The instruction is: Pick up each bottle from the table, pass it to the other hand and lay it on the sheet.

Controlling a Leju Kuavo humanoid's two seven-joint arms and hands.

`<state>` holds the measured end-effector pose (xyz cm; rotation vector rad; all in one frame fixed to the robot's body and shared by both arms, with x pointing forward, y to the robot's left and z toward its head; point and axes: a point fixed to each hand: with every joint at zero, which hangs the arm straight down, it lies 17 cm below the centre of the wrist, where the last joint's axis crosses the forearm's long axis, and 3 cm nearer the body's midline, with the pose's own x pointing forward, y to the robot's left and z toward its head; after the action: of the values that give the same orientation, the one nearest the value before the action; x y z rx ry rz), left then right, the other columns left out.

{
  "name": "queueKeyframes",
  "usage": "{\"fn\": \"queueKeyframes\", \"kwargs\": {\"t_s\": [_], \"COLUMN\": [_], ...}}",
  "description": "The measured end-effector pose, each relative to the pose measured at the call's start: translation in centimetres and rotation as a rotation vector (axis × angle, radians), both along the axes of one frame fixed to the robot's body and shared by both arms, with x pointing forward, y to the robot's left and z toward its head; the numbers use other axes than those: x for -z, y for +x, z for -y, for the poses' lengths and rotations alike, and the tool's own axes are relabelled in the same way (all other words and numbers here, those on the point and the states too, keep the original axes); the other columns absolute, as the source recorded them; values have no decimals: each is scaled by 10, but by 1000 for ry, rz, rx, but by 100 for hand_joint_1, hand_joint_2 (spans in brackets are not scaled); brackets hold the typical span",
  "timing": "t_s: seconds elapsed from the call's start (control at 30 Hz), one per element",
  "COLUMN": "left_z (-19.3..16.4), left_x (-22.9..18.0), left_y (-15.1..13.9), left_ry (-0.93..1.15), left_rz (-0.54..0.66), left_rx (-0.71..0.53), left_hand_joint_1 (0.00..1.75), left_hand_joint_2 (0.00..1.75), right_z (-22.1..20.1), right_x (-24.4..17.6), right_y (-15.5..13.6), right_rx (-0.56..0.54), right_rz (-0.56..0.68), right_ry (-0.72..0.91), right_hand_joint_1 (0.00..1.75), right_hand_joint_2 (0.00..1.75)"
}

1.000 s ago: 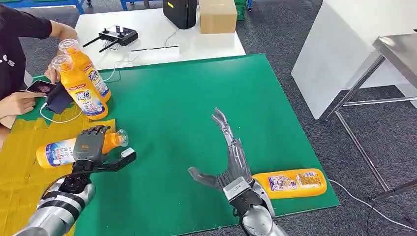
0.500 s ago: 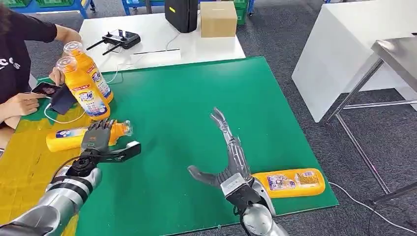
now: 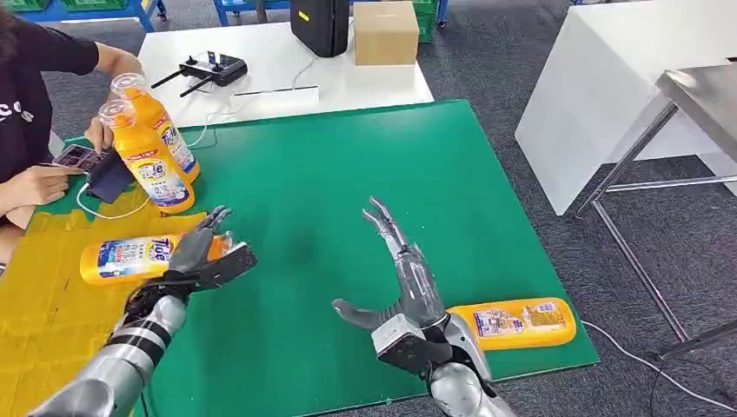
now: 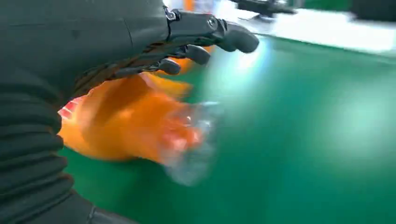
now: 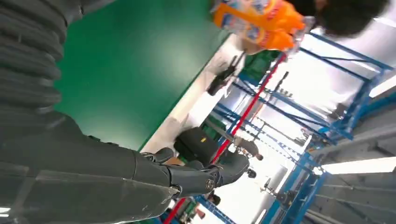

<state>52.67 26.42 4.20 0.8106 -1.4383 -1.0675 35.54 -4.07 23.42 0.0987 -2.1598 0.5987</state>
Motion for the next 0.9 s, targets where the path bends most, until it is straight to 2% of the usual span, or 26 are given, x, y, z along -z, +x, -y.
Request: {"fn": "queueKeyframes", "kwargs": {"t_s": [0.2, 0.4, 0.5, 0.7, 0.9], "left_z": [27, 35, 36, 38, 51], "left_x": [-51, -94, -110, -123, -130], "left_y": [-38, -58, -71, -93, -116], "left_ry": [-298, -396, -455, -542, -716], "left_rz": [145, 250, 292, 303, 269], "left_rx": [26, 71, 85, 119, 158], "left_hand_joint_1": [0, 0, 0, 0, 0], "left_hand_joint_2": [175, 175, 175, 175, 175], "right_z": [21, 34, 44, 80, 146], "right_x": [19, 28, 41, 80, 137], "right_y": [-1, -2, -2, -3, -17], "right_rx": [66, 101, 146, 226, 311], "right_rz": [9, 21, 31, 30, -38], "right_ry": [-90, -153, -267, -520, -822], "right_hand_joint_1": [0, 0, 0, 0, 0], "right_hand_joint_2": [175, 175, 175, 175, 175]}}
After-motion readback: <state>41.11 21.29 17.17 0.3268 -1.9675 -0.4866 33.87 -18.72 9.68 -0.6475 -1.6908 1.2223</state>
